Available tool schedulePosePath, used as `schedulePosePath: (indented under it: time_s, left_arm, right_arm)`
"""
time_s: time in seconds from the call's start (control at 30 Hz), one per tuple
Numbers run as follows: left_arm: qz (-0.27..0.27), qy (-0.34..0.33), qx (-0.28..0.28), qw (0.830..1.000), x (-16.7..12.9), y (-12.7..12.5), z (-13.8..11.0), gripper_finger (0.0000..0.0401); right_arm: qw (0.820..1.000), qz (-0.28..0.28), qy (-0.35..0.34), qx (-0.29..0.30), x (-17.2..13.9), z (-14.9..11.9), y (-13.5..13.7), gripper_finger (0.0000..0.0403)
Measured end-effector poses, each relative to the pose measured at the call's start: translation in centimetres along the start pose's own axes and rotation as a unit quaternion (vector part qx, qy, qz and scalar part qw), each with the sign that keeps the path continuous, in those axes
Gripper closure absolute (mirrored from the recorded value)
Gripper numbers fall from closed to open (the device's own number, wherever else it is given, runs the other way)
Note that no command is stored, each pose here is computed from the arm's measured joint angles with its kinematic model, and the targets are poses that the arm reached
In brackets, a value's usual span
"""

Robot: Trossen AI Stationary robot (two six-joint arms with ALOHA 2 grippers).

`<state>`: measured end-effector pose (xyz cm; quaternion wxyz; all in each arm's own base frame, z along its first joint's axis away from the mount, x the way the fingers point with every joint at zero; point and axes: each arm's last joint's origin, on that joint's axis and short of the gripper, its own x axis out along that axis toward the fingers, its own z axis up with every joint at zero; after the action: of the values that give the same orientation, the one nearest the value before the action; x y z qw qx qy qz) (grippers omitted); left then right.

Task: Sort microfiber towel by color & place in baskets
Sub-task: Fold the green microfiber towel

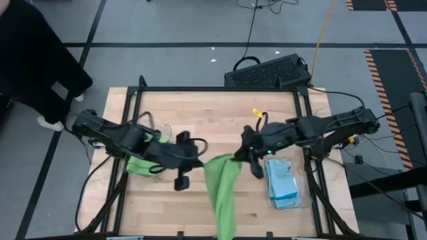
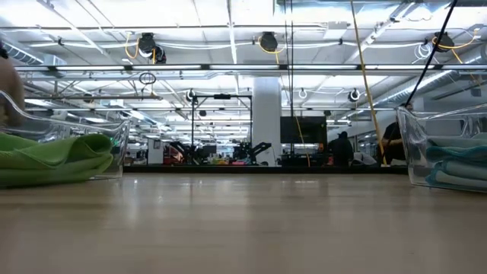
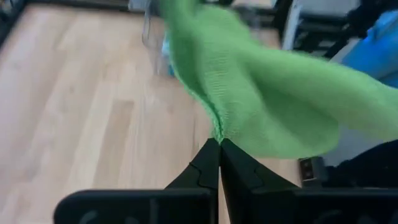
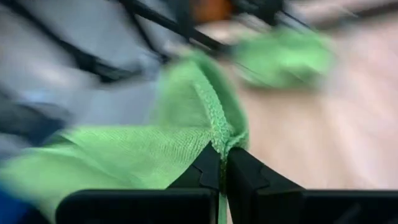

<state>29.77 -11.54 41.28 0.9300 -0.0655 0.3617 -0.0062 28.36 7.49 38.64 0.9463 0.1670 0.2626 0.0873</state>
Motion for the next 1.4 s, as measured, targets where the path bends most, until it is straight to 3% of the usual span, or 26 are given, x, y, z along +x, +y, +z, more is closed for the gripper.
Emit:
schedulePosePath:
  time_s: [0.2,0.37,0.5,0.67,0.9,1.03,1.1,1.17,1.27,1.4]
  left_arm:
    - [0.070,0.093,-0.037,0.993,7.7,4.3,-3.2,0.0392]
    - [0.136,0.145,-0.061,0.978,10.9,9.2,-5.7,0.0392]
    - [0.143,0.154,-0.078,0.975,10.8,11.2,-5.9,0.0392]
    - [0.109,0.157,-0.037,0.981,9.0,10.2,-4.5,0.0391]
    - [-0.023,0.154,0.042,0.987,3.7,5.5,-1.1,0.0391]
    - [-0.062,0.113,0.061,0.990,-1.8,2.2,0.9,0.0391]
    - [-0.046,0.075,0.072,0.994,-4.5,0.8,1.5,0.0391]
    - [-0.003,0.058,0.080,0.995,-6.0,0.5,1.6,0.0391]
    - [0.012,0.059,0.087,0.994,-6.0,0.8,1.6,0.0391]
    - [0.013,0.062,0.101,0.993,-4.3,1.8,2.1,0.0391]
  right_arm:
    - [0.976,-0.192,0.091,0.036,2.4,-5.2,-5.4,0.0399]
    - [0.961,-0.227,0.128,0.089,4.3,-10.0,-9.8,0.0399]
    - [0.967,-0.175,0.116,0.147,5.2,-11.7,-10.8,0.0399]
    - [0.986,-0.074,0.049,0.142,5.6,-10.1,-9.6,0.0399]
    - [0.988,0.066,-0.094,0.105,2.7,-4.2,-6.4,0.0399]
    - [0.975,0.146,-0.151,0.074,0.5,-1.5,-3.8,0.0399]
    - [0.969,0.181,-0.163,0.053,-0.3,-0.7,-2.3,0.0399]
    - [0.965,0.201,-0.168,0.029,-0.6,-0.3,-1.0,0.0399]
    - [0.967,0.200,-0.160,0.004,-0.5,-0.6,-0.4,0.0399]
    - [0.982,0.152,-0.112,0.022,0.5,-2.3,-1.4,0.0399]
